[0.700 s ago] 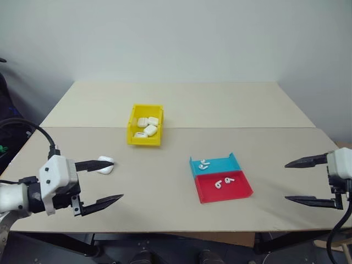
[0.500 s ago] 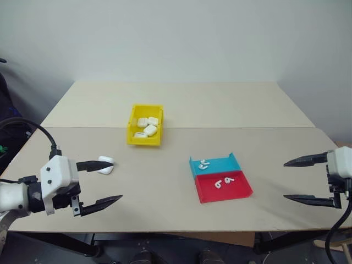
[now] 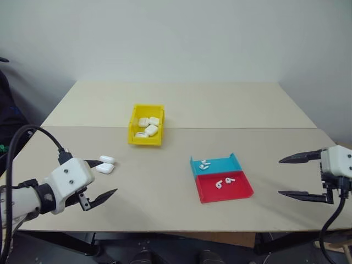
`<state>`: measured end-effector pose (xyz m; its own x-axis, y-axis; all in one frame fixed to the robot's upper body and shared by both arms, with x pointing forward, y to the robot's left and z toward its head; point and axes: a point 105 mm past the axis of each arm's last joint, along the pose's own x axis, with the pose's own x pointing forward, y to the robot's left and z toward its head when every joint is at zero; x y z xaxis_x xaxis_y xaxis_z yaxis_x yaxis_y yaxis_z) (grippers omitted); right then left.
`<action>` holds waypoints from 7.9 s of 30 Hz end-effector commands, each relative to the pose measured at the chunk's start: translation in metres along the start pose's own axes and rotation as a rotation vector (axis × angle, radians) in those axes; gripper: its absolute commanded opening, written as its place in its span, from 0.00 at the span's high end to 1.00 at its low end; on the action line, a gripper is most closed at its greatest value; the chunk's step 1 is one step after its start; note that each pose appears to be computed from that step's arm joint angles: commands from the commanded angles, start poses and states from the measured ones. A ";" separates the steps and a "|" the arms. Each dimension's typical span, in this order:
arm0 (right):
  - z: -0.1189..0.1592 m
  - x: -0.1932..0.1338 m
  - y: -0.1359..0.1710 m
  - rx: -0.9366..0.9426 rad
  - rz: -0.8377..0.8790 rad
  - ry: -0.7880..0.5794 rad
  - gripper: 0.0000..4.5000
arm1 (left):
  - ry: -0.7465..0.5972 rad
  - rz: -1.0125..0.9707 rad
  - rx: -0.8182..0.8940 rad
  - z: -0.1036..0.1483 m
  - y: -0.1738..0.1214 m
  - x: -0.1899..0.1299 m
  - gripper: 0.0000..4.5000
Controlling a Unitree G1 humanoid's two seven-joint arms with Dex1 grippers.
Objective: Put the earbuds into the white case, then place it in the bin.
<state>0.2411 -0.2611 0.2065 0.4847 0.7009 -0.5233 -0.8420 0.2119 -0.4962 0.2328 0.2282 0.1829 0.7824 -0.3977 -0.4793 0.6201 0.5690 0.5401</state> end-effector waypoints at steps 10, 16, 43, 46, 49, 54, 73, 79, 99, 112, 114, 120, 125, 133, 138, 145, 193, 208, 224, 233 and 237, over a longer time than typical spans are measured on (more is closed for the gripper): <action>-0.001 0.011 -0.001 0.012 -0.029 0.005 0.01 | 0.486 0.102 -0.369 -0.026 0.060 0.014 0.00; 0.002 0.023 0.003 0.033 -0.019 -0.021 0.01 | 0.522 0.032 -0.573 -0.015 0.077 0.037 0.00; 0.000 0.023 0.015 0.110 -0.024 0.031 0.01 | 0.683 -0.040 -0.765 -0.036 0.084 0.097 0.00; 0.001 0.022 0.017 0.120 -0.017 0.031 0.01 | 0.685 -0.051 -0.775 -0.036 0.083 0.100 0.00; 0.000 0.023 0.016 0.115 -0.023 0.045 0.01 | 0.686 -0.049 -0.775 -0.039 0.085 0.102 0.00; -0.001 0.023 0.017 0.120 -0.016 0.049 0.01 | 0.696 -0.082 -0.774 -0.041 0.079 0.106 0.00; -0.009 0.028 0.017 0.126 -0.021 0.081 0.01 | 0.746 -0.110 -0.774 -0.061 0.070 0.103 0.00; -0.010 0.029 0.015 0.131 -0.026 0.083 0.00 | 0.757 -0.110 -0.745 -0.061 0.071 0.101 0.04; 0.003 0.020 0.006 0.080 -0.017 0.106 0.00 | 0.223 0.076 -0.470 0.032 0.120 0.081 0.39; 0.040 0.048 -0.004 -0.208 0.264 0.249 0.00 | -0.372 0.010 -0.068 0.108 0.026 0.087 0.39; 0.049 0.057 -0.002 -0.263 0.310 0.230 0.00 | -0.509 0.055 -0.048 0.115 0.019 0.088 0.39; 0.054 0.084 -0.004 -0.551 0.394 0.254 0.26 | -0.804 -0.016 -0.128 0.119 -0.009 0.088 0.39; 0.048 0.099 -0.007 -0.738 0.537 0.307 0.26 | -0.930 -0.145 -0.116 0.107 -0.036 0.079 0.39; 0.050 0.129 0.000 -0.883 0.699 0.325 0.34 | -1.019 -0.325 -0.059 0.090 -0.060 0.058 0.39; 0.052 0.138 0.004 -0.916 0.729 0.328 0.53 | -1.032 -0.325 -0.035 0.085 -0.063 0.054 0.39; 0.050 0.153 0.005 -0.933 0.758 0.358 0.53 | -1.019 -0.314 -0.043 0.079 -0.064 0.056 0.39; 0.033 0.179 0.002 -0.936 0.789 0.397 0.53 | -0.941 -0.306 -0.011 0.068 -0.070 0.057 0.39; 0.037 0.179 0.004 -0.951 0.770 0.373 0.72 | -0.940 -0.308 -0.008 0.068 -0.069 0.058 0.39; 0.040 0.176 0.008 -0.936 0.756 0.350 0.86 | -0.937 -0.300 -0.006 0.068 -0.067 0.059 0.39; 0.096 0.129 -0.005 -0.655 0.540 0.066 0.86 | -1.113 -0.293 -0.036 0.105 -0.052 0.048 0.39; 0.117 0.095 -0.024 -0.448 0.344 -0.101 0.86 | -1.178 -0.358 -0.041 0.124 -0.051 0.044 0.39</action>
<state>0.2855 -0.1182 0.2292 0.1375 0.6772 -0.7229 -0.7461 -0.4092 -0.5253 0.2492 0.0978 0.2097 0.2068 -0.9292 0.3064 0.8207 0.3353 0.4626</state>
